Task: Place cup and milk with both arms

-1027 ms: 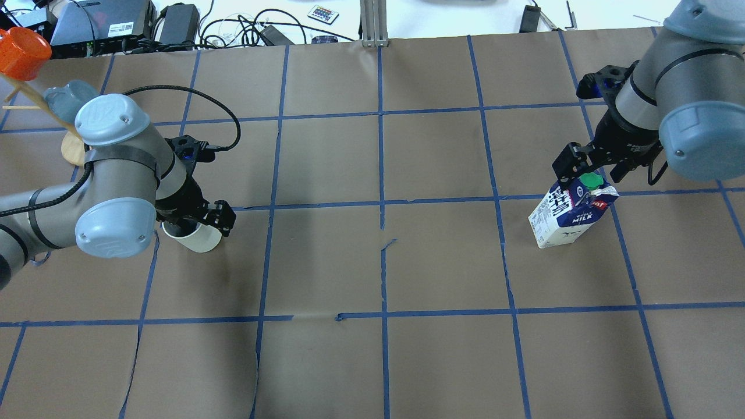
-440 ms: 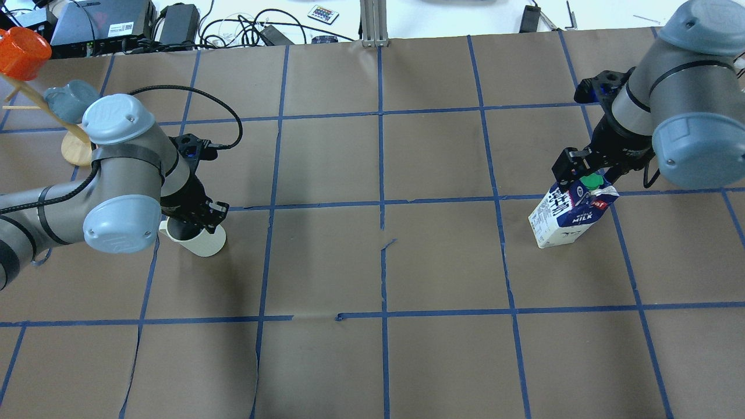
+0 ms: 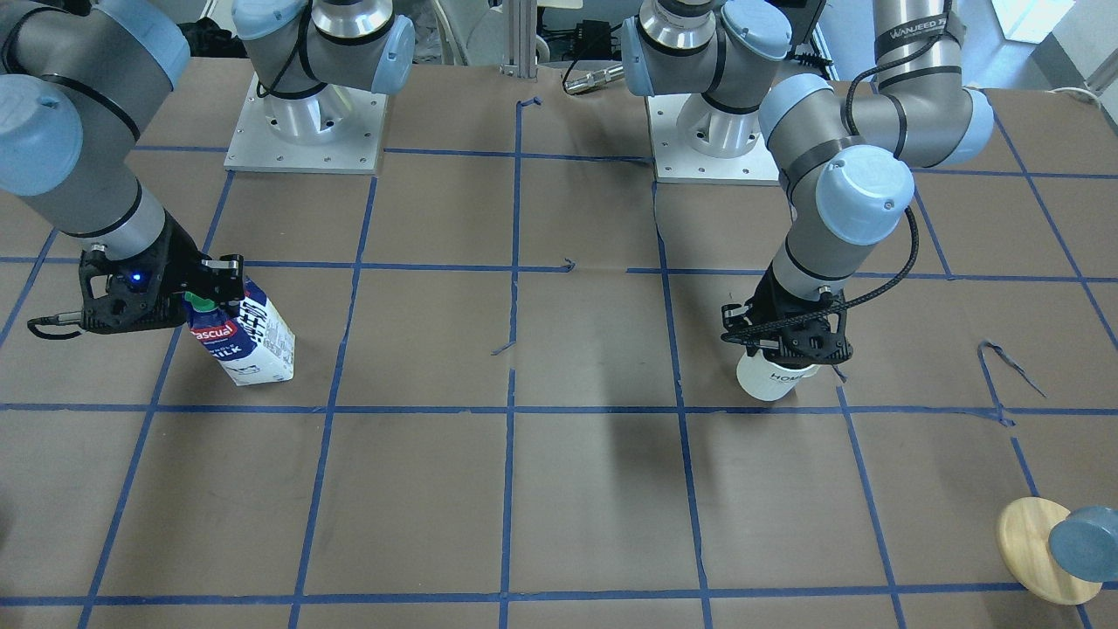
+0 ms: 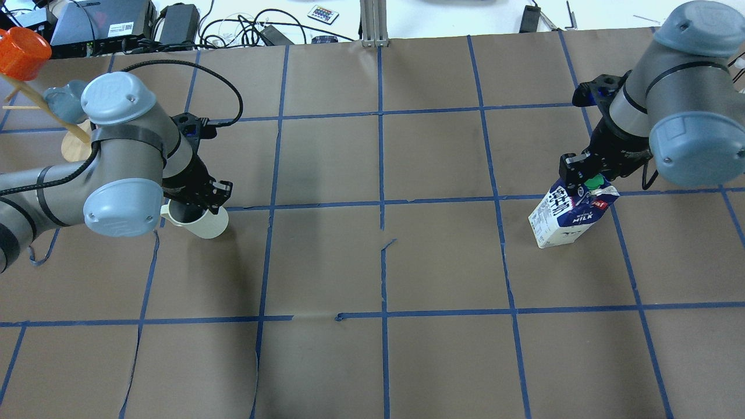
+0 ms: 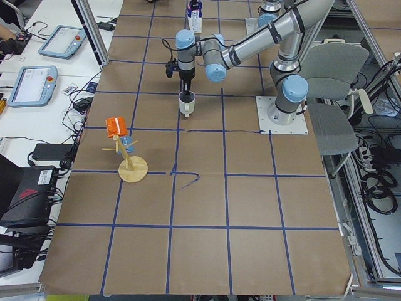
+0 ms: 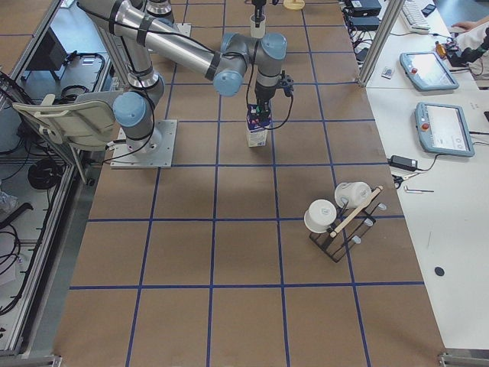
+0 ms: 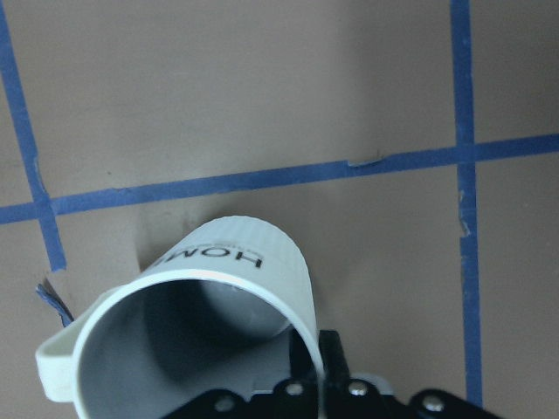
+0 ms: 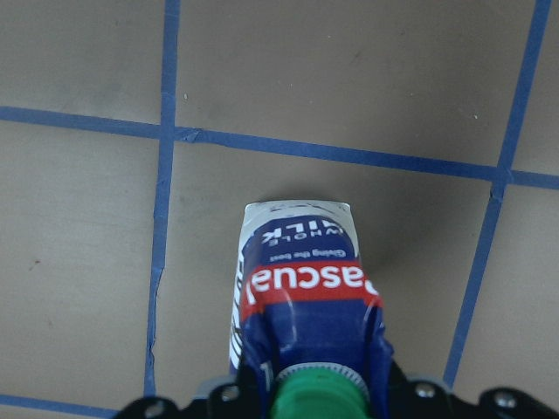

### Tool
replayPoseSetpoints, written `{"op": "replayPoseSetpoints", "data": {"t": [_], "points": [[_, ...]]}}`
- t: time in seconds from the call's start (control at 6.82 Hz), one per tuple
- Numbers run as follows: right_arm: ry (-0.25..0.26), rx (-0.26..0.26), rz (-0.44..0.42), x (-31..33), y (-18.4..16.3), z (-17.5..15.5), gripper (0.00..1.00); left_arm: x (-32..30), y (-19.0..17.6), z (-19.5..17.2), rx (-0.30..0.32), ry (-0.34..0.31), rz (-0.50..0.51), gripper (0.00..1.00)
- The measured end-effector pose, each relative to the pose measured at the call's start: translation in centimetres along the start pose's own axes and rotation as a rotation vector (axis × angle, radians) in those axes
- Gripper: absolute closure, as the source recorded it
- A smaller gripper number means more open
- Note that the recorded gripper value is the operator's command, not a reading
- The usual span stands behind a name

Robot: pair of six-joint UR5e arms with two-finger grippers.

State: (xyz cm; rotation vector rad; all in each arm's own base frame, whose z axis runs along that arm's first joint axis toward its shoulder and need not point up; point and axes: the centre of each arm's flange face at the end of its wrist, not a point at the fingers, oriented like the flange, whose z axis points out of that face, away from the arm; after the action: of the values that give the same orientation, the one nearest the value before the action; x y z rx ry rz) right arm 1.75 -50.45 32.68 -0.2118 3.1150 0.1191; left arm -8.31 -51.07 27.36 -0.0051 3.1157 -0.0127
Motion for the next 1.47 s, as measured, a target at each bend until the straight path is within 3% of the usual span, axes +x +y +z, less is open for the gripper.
{"op": "replayPoseSetpoints", "data": {"t": [0.59,0.88,1.03,1.47], "points": [[-0.015,-0.001,-0.006,0.0,-1.5,-5.4,0.76,19.6,-4.0,-1.5,0.040,0.095,-0.371,1.00],[-0.033,0.015,-0.008,0.0,-3.3,-8.7,0.78,27.1,-6.7,-0.9,0.044,0.142,-0.463,1.00],[-0.048,0.029,-0.013,-0.5,-4.1,-9.4,0.78,28.8,-7.5,-0.3,0.042,0.148,-0.475,0.01],[-0.089,0.041,-0.019,-1.9,-5.7,-9.1,0.80,29.4,-8.1,0.0,0.052,0.139,-0.428,0.00]]}}
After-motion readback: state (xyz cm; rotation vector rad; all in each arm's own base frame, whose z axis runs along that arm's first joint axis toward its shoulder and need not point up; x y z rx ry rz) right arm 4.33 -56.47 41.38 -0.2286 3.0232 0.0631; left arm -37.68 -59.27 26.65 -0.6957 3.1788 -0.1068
